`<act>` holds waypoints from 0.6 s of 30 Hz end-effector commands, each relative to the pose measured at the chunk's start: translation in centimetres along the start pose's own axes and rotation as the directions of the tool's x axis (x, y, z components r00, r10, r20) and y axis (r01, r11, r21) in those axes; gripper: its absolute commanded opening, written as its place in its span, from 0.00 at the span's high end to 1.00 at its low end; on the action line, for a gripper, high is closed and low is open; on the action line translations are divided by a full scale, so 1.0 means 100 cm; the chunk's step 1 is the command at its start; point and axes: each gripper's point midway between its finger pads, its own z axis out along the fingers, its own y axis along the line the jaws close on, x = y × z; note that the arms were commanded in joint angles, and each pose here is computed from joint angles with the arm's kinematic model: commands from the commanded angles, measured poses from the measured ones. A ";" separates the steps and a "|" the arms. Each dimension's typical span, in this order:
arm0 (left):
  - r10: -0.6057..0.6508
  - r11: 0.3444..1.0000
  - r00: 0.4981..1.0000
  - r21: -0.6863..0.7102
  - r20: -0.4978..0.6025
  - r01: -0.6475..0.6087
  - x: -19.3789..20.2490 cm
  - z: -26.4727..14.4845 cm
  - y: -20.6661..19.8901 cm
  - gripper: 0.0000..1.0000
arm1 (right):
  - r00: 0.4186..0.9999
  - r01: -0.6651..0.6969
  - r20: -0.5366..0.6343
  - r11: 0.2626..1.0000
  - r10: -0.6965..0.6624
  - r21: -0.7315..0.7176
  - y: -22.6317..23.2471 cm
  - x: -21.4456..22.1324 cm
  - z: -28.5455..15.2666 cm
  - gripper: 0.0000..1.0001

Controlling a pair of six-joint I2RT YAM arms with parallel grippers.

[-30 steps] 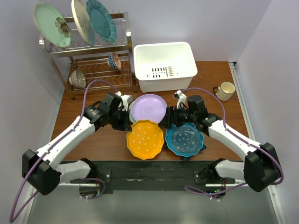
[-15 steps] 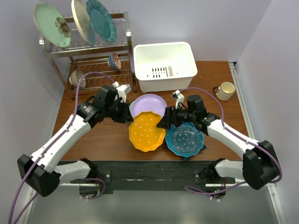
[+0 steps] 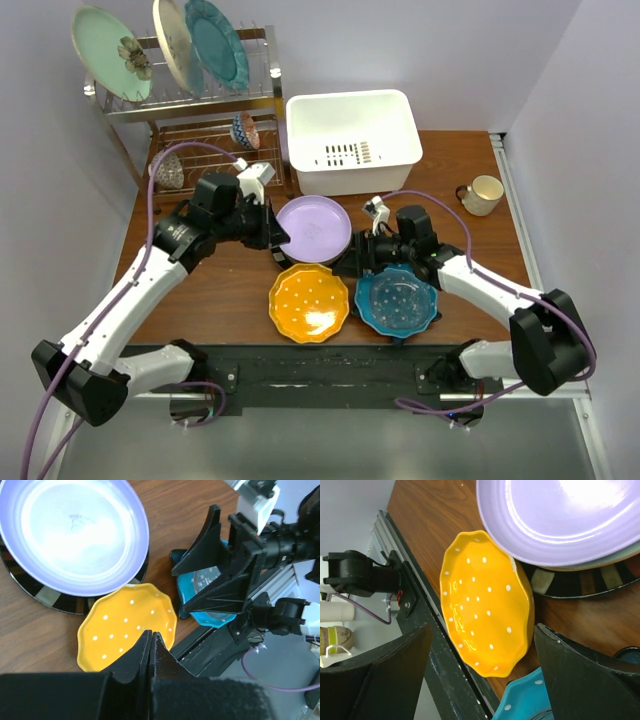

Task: Place the plates into the plastic bin on the countertop
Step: Place the plate in the plastic bin.

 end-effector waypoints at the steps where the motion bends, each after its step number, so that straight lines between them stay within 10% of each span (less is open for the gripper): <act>1: -0.012 0.999 1.000 -0.045 -0.015 0.011 0.010 0.012 0.017 1.00 | 1.000 0.015 0.005 1.000 -0.015 0.007 0.000 -0.003 0.002 0.15; 6: -0.010 0.993 0.999 -0.118 -0.047 0.004 0.017 0.014 0.033 0.96 | 0.999 0.045 -0.010 0.998 -0.044 0.046 -0.002 -0.005 -0.005 0.15; 12: -0.025 0.980 0.985 -0.201 -0.172 -0.011 0.054 0.025 0.062 0.46 | 0.998 0.060 -0.020 0.996 -0.059 0.060 -0.005 -0.005 -0.004 0.15; 18: -0.117 0.979 0.968 -0.191 -0.220 0.074 0.105 0.055 0.085 0.36 | 0.998 0.048 -0.033 0.998 -0.047 0.036 -0.005 0.001 -0.001 0.14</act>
